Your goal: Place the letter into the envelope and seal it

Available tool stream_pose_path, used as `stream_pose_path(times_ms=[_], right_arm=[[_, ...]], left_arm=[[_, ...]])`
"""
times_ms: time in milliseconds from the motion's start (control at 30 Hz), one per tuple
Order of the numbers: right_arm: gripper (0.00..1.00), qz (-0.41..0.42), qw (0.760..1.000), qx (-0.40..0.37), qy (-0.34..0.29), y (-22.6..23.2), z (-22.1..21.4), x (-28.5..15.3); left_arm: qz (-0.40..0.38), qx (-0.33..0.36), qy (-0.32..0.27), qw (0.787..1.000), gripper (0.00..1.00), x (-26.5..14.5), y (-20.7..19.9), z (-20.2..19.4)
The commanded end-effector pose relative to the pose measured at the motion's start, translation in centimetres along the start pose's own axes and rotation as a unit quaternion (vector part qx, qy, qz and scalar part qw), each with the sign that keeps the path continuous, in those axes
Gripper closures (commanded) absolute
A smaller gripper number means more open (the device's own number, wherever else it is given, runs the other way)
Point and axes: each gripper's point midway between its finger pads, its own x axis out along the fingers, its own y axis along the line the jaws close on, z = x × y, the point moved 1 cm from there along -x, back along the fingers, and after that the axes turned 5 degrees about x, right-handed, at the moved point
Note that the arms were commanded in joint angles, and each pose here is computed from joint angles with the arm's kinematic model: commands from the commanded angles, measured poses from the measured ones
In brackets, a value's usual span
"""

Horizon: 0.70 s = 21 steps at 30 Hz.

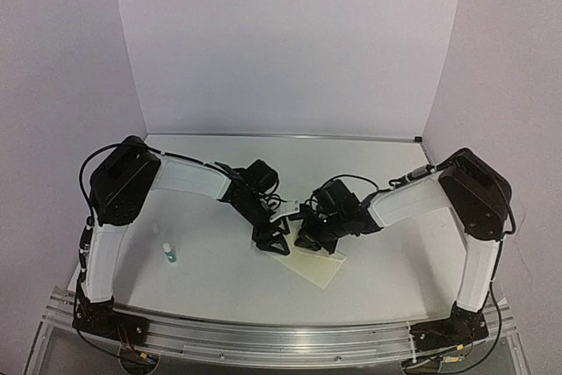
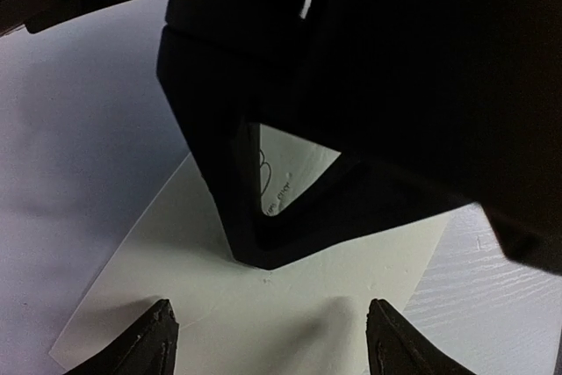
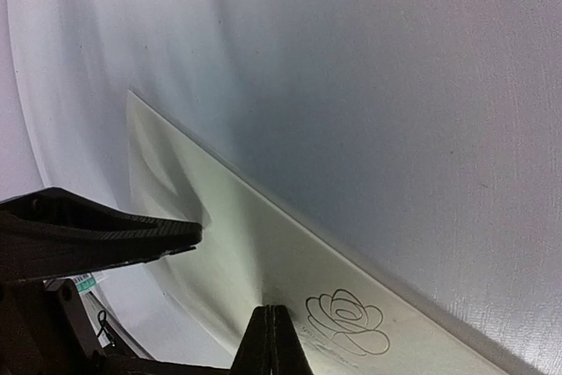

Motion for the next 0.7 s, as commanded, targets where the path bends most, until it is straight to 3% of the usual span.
stream_pose_path(times_ms=[0,367,500,667], right_arm=[[1.00,-0.018,0.999,-0.006,0.027,-0.3,-1.1,2.1],[1.00,-0.078,0.996,0.047,0.021,-8.1,-3.7,-1.7],[1.00,-0.082,0.995,0.043,0.023,-8.1,-3.7,-1.6],[1.00,-0.059,0.998,0.024,0.024,-4.9,-2.6,0.2]], left_arm=[[-0.071,-0.128,0.218,0.965,0.27,3.8,-5.4,-13.8],[-0.063,-0.133,0.223,0.963,0.28,3.6,-5.1,-14.3],[-0.062,-0.134,0.226,0.963,0.28,3.6,-5.0,-14.5],[-0.064,-0.137,0.228,0.962,0.28,3.6,-5.2,-14.6]])
